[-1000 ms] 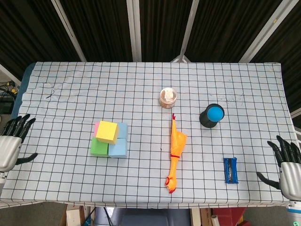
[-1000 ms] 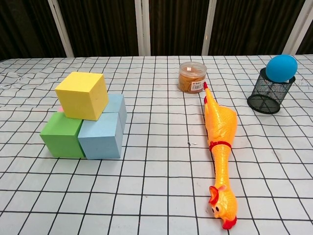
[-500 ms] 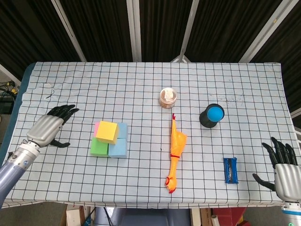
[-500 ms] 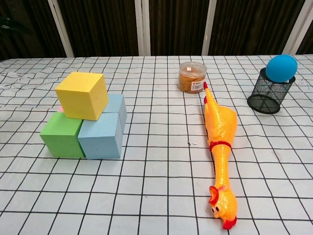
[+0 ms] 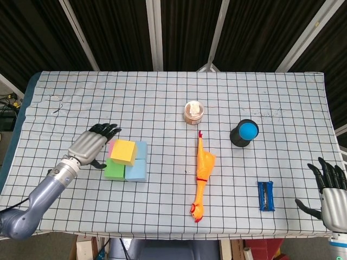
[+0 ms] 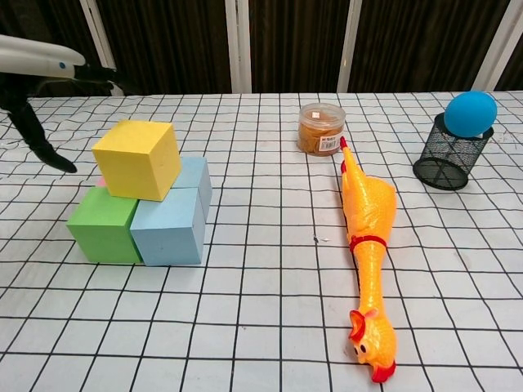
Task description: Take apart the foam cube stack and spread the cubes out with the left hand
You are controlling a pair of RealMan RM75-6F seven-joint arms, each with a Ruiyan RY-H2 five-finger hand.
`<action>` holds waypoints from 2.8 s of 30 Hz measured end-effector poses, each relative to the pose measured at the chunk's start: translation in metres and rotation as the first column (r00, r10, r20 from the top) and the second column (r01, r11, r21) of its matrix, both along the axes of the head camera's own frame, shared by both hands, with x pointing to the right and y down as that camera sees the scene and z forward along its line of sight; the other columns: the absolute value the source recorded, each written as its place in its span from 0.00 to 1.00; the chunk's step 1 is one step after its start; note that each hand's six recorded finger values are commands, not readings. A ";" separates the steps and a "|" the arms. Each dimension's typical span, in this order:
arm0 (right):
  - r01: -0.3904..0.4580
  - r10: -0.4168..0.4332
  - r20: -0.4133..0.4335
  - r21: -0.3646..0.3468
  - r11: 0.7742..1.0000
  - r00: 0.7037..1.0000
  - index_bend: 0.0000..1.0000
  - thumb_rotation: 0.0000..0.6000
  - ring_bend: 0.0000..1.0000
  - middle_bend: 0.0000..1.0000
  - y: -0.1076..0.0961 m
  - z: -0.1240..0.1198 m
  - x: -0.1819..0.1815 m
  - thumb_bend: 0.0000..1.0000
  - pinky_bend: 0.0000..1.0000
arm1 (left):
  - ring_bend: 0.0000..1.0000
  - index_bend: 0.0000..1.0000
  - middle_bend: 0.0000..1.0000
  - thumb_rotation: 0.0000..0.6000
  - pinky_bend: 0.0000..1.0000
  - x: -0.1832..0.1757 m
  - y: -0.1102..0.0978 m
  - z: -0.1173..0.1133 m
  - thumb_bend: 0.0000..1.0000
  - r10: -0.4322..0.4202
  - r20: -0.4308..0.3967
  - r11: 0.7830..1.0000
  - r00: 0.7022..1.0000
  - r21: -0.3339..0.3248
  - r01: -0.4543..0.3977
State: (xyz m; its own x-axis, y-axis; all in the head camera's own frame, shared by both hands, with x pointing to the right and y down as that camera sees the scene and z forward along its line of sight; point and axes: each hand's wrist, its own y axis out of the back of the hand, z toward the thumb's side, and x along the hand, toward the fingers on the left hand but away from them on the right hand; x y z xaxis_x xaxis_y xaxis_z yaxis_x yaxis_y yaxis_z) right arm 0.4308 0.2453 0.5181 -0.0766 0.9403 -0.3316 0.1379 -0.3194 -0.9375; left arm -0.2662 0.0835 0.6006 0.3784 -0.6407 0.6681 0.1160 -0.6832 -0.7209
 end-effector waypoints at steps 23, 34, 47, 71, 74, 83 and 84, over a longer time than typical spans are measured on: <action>-0.015 0.015 0.025 -0.009 1.000 1.000 0.16 1.00 0.09 0.02 -0.001 -0.003 0.006 0.00 0.00 | 0.36 0.36 0.44 1.00 0.35 0.043 -0.017 0.025 0.29 -0.017 0.002 0.998 1.000 0.063 0.016; -0.020 0.020 0.016 -0.017 1.000 1.000 0.16 1.00 0.09 0.02 -0.002 0.000 0.007 0.00 0.00 | 0.37 0.34 0.43 1.00 0.35 0.028 -0.049 0.014 0.30 -0.020 -0.003 0.965 1.000 0.262 0.020; -0.010 0.010 0.013 -0.032 0.999 1.000 0.16 1.00 0.09 0.02 -0.003 0.008 0.000 0.00 0.00 | 0.14 0.23 0.19 1.00 0.21 -0.023 -0.090 0.045 0.10 -0.140 0.079 0.910 0.987 0.402 0.097; -0.017 0.017 0.026 -0.033 0.999 1.000 0.16 1.00 0.09 0.02 -0.003 0.004 0.005 0.00 0.00 | 0.02 0.07 0.08 1.00 0.19 -0.032 -0.041 -0.003 0.04 -0.102 -0.070 0.905 0.992 0.407 0.122; -0.018 0.019 0.029 -0.032 0.999 0.999 0.16 1.00 0.09 0.02 -0.003 0.004 0.006 0.00 0.00 | 0.02 0.07 0.08 1.00 0.19 -0.070 -0.013 -0.022 0.04 -0.118 -0.010 0.911 0.993 0.396 0.112; -0.017 0.018 0.033 -0.035 0.999 0.999 0.16 1.00 0.09 0.02 -0.002 0.003 0.004 0.00 0.00 | 0.04 0.05 0.10 1.00 0.19 -0.125 0.060 -0.003 0.04 -0.123 0.169 0.974 0.978 0.209 0.086; -0.017 0.018 0.032 -0.034 0.999 0.999 0.16 1.00 0.09 0.02 -0.002 0.003 0.004 0.00 0.00 | 0.05 0.05 0.11 1.00 0.20 -0.125 0.063 0.002 0.04 -0.115 0.175 0.978 0.978 0.194 0.081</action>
